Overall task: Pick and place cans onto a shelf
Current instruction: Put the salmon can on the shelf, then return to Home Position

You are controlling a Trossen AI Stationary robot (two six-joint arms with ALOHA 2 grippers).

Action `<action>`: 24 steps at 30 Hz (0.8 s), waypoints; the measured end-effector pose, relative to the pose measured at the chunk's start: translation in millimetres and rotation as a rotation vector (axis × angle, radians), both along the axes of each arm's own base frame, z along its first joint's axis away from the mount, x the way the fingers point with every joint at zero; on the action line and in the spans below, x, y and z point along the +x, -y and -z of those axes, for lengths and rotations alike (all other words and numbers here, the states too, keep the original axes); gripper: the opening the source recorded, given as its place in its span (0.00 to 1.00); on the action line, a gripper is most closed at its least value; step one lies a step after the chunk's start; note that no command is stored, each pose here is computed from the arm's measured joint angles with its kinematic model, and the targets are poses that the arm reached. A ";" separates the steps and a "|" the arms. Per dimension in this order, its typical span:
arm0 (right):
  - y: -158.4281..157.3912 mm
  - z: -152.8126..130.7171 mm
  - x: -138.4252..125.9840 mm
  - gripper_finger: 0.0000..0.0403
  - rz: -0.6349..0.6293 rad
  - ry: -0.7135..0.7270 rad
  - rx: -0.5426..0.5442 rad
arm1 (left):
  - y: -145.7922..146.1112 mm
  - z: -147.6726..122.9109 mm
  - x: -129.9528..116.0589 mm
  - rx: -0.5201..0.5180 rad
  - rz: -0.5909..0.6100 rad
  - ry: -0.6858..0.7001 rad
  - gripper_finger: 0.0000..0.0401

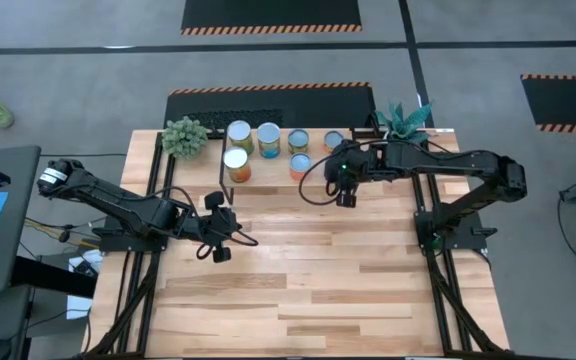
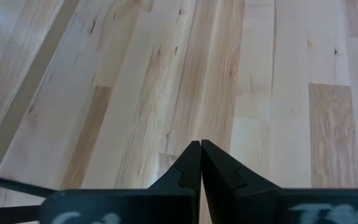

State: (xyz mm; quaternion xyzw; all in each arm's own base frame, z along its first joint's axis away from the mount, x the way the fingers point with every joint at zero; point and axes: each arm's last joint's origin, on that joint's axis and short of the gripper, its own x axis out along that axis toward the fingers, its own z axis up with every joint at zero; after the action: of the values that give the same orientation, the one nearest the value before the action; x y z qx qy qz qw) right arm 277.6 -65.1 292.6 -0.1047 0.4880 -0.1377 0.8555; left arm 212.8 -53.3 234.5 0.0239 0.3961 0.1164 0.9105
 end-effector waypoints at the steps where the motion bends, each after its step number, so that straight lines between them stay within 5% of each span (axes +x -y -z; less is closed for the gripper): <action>1: -0.1 0.0 0.0 0.29 -0.001 0.000 -0.001 | 0.0 0.0 0.0 0.000 0.000 0.000 0.00; 9: -11.6 -45.4 3.2 0.42 -0.045 0.064 -0.021 | 0.0 0.0 0.0 0.000 0.000 0.000 0.00; 17: -47.9 -119.9 -20.9 0.45 0.145 0.210 0.202 | 0.6 6.4 -7.7 -0.100 -0.001 -0.106 0.00; 20: -61.0 -125.1 -26.4 0.45 0.117 0.212 0.215 | 1.3 7.5 -9.3 -0.162 -0.043 -0.117 0.00; 24: -77.8 -108.1 -33.2 0.44 -0.069 0.130 0.179 | 3.8 13.4 -17.0 -0.294 -0.062 -0.221 0.00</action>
State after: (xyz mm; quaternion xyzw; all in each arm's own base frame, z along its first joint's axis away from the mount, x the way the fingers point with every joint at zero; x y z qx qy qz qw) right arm 244.5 12.7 400.7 -0.0353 0.4380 -0.0707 0.8955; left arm 195.9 -57.1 221.2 -0.1087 0.5071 0.0820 0.8511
